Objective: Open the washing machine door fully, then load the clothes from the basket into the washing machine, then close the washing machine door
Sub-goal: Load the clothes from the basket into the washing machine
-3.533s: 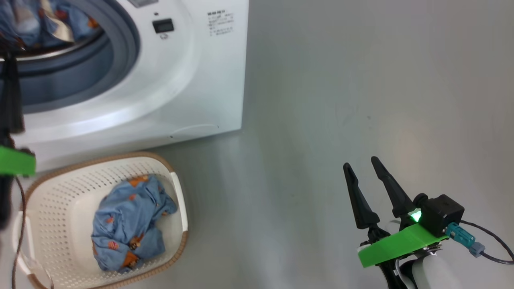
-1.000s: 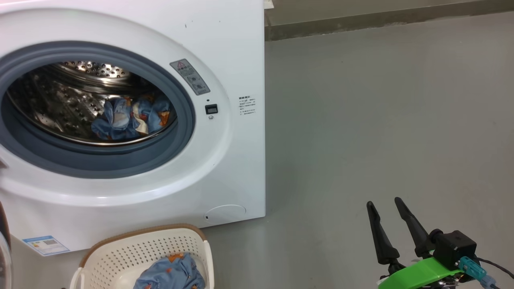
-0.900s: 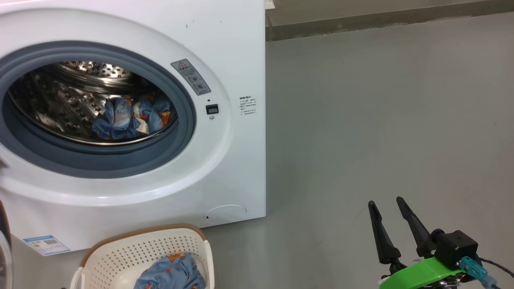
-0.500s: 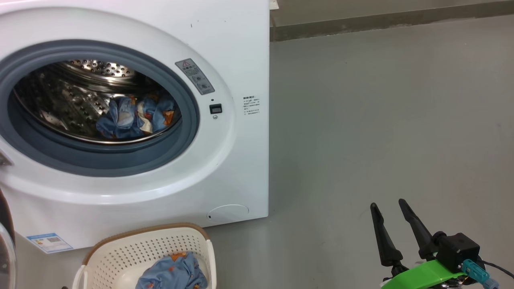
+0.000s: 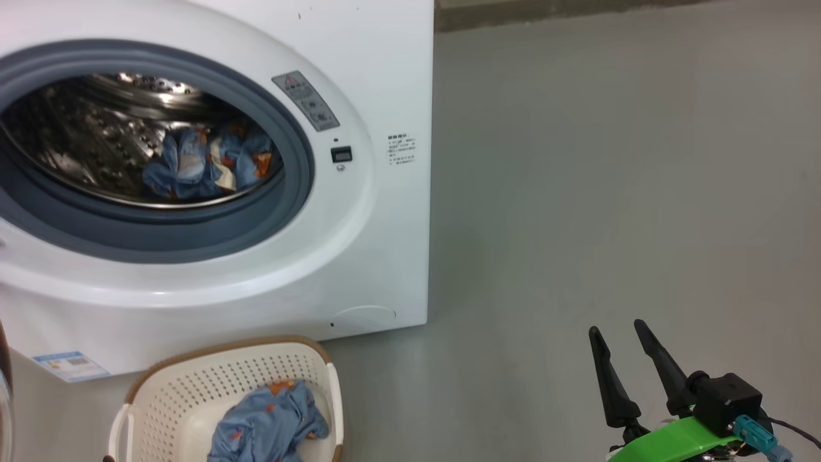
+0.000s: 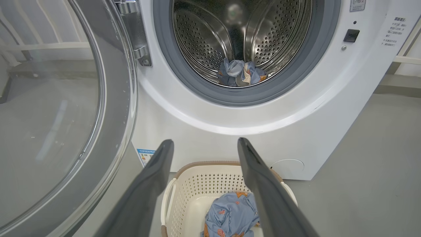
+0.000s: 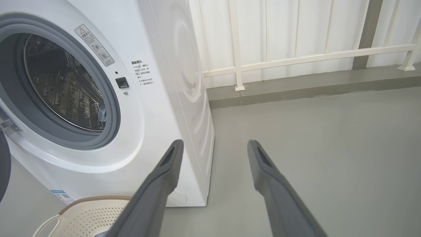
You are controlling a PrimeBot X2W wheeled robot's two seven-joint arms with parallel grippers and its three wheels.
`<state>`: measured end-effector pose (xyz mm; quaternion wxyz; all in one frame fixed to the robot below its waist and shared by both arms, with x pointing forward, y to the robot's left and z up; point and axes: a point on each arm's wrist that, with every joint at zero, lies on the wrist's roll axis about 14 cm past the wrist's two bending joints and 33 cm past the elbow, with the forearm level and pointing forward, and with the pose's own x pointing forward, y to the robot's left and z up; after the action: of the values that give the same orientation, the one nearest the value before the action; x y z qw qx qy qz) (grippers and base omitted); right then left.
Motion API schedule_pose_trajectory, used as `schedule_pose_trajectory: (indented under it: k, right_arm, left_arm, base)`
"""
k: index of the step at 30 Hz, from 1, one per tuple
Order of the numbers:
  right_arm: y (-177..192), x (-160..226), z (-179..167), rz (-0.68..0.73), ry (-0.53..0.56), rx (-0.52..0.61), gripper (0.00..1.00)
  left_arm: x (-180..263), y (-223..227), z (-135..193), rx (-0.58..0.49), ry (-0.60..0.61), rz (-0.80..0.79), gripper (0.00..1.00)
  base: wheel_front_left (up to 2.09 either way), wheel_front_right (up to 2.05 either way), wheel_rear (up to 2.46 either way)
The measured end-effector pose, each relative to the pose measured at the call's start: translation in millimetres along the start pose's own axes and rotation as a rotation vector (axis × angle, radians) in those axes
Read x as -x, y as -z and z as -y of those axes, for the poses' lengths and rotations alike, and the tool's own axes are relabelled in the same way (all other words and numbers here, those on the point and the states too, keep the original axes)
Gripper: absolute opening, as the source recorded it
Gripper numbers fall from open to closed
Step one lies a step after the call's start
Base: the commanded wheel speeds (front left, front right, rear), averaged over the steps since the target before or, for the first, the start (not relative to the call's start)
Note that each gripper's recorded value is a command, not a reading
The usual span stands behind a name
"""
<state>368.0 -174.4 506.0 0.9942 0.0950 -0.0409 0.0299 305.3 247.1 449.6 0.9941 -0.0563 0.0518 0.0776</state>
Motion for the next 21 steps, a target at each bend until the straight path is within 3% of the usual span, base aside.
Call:
schedule_pose_trajectory:
  k: [21]
  right_arm:
    - [66.9, -32.8, 0.4, -0.168, -0.016, 0.007, 1.0]
  left_arm:
    - [-79.1, 81.2, 43.3, 0.1, 0.188, -0.274, 1.0]
  base:
    - [0.0, 0.0, 0.0]
